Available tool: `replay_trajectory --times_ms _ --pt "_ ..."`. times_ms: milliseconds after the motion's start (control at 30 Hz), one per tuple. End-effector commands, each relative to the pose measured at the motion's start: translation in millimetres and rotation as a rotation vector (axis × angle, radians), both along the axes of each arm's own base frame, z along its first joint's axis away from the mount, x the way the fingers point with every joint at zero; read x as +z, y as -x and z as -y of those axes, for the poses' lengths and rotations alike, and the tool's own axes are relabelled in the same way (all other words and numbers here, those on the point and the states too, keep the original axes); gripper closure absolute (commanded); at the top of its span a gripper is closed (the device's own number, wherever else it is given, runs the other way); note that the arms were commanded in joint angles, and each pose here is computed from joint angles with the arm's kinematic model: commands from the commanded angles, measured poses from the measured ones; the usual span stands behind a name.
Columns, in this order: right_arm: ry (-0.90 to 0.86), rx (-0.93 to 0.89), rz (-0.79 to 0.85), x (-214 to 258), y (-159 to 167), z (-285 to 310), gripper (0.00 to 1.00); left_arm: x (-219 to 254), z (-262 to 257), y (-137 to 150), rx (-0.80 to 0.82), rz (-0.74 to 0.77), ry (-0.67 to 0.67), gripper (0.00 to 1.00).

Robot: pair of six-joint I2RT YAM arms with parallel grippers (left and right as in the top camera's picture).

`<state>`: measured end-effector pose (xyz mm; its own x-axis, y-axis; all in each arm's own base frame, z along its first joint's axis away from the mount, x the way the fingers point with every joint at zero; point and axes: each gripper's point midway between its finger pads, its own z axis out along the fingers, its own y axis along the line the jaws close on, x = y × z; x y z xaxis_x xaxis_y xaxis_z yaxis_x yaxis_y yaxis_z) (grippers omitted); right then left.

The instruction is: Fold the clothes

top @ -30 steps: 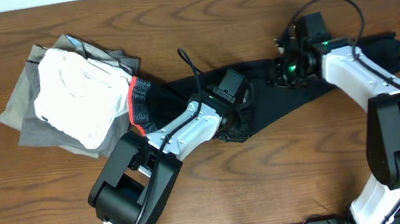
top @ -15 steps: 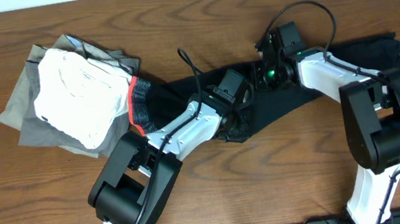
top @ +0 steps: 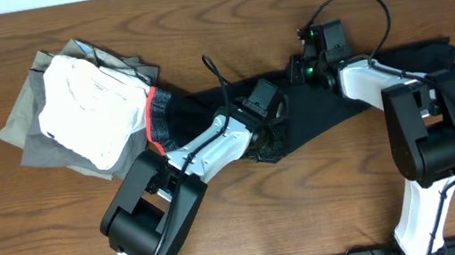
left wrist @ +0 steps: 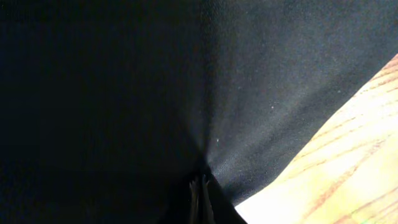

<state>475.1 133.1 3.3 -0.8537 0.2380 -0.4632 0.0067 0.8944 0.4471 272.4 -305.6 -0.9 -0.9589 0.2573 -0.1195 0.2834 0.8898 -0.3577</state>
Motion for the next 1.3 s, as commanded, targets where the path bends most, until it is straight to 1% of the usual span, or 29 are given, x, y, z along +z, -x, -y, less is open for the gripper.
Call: replay_trajectory --times_ms 0,133,233,300,467,600,733,867,1033,1200,1267 --pt "-0.011 -0.039 0.033 16 -12 25 0.94 -12 -11 5 0.002 -0.013 -0.06 0.93" --pt "-0.128 -0.016 0.091 63 -14 43 0.94 -12 -11 5 -0.007 -0.01 -0.06 0.93" --pt "-0.182 -0.027 0.044 82 2 58 0.93 -12 -10 5 -0.007 -0.009 -0.059 0.93" --pt "-0.18 -0.042 -0.035 77 19 62 0.93 -11 -10 4 -0.007 -0.008 -0.058 0.93" --pt "-0.11 0.017 -0.227 40 61 47 0.95 -11 -10 4 -0.007 -0.007 -0.057 0.93" --pt "-0.024 0.028 -0.3 8 74 37 0.95 -11 -10 4 -0.007 -0.007 -0.057 0.93" --pt "0.007 0.006 -0.309 -18 66 31 0.95 -12 -11 5 -0.007 -0.01 -0.06 0.93" --pt "-0.027 -0.035 -0.231 -33 39 28 0.94 -12 -13 8 -0.008 -0.022 -0.071 0.93" --pt "-0.052 -0.079 -0.167 -27 20 37 0.92 -14 -19 11 -0.013 -0.032 -0.098 0.94" --pt "-0.024 -0.147 -0.157 -28 13 68 0.91 -15 -22 11 -0.01 -0.027 -0.112 0.93" --pt "-0.05 -0.166 -0.171 -26 14 81 0.93 -15 -22 11 -0.01 -0.027 -0.112 0.94"
